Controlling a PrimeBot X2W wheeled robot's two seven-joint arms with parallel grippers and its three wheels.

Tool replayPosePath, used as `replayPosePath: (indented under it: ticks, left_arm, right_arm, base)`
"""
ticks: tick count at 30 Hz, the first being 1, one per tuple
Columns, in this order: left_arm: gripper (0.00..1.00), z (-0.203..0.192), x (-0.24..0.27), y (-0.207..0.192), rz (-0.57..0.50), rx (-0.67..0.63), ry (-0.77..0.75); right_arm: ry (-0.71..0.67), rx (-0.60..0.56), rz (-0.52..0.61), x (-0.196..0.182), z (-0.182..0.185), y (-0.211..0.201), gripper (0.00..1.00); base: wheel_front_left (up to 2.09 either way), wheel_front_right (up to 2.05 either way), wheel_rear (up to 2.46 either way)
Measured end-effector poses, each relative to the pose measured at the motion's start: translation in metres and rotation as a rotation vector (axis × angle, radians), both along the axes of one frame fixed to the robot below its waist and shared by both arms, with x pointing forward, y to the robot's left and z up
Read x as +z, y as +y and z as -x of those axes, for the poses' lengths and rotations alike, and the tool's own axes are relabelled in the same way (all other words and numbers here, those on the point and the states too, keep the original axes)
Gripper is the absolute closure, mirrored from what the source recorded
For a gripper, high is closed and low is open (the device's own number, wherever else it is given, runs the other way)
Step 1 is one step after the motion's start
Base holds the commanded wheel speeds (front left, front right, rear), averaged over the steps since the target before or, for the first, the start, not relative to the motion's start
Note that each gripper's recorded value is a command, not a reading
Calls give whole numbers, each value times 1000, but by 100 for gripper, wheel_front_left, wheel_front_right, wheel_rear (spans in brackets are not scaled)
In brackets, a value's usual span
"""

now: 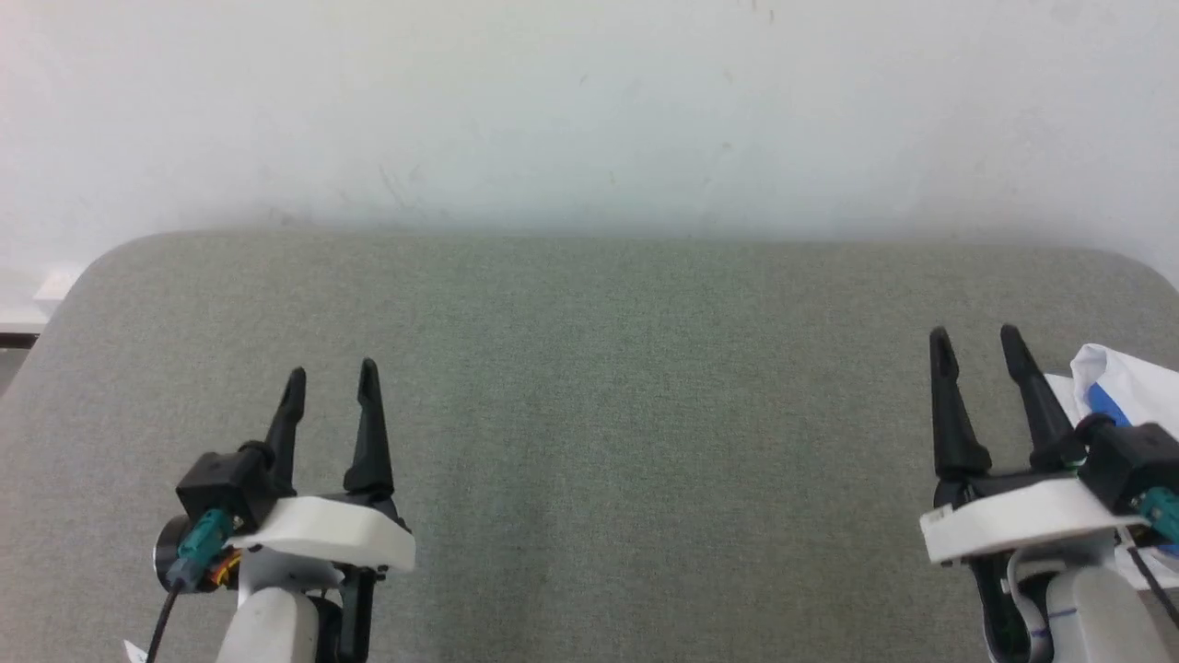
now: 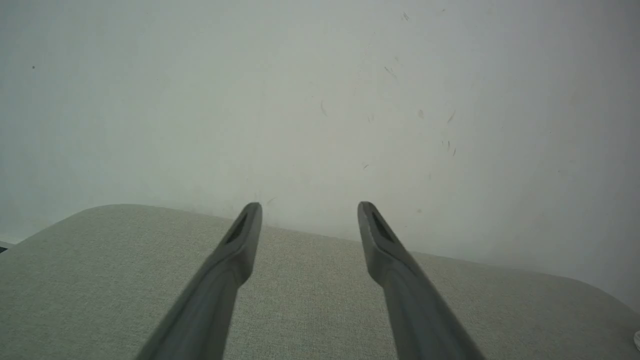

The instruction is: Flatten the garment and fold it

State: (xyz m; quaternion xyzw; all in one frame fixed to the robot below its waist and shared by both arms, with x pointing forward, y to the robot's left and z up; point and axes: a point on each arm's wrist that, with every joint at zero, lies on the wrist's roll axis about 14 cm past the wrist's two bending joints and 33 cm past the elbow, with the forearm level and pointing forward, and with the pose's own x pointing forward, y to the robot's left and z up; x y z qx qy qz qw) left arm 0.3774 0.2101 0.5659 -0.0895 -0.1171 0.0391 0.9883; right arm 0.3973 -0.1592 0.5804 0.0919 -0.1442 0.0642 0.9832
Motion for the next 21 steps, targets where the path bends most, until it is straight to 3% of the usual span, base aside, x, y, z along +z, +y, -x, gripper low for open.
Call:
replayPosePath:
  ticks: [9,21]
  left_arm:
    - [0,5,-31,-6,14,-2,93]
    - [0,15,-53,-10,38,3,142]
  right_arm:
    - [104,-21,53,-38,21,-7,0]
    - [169,-7,58,-61,34,-3,0]
  base:
    - [0,0,0]
    - [0,0,0]
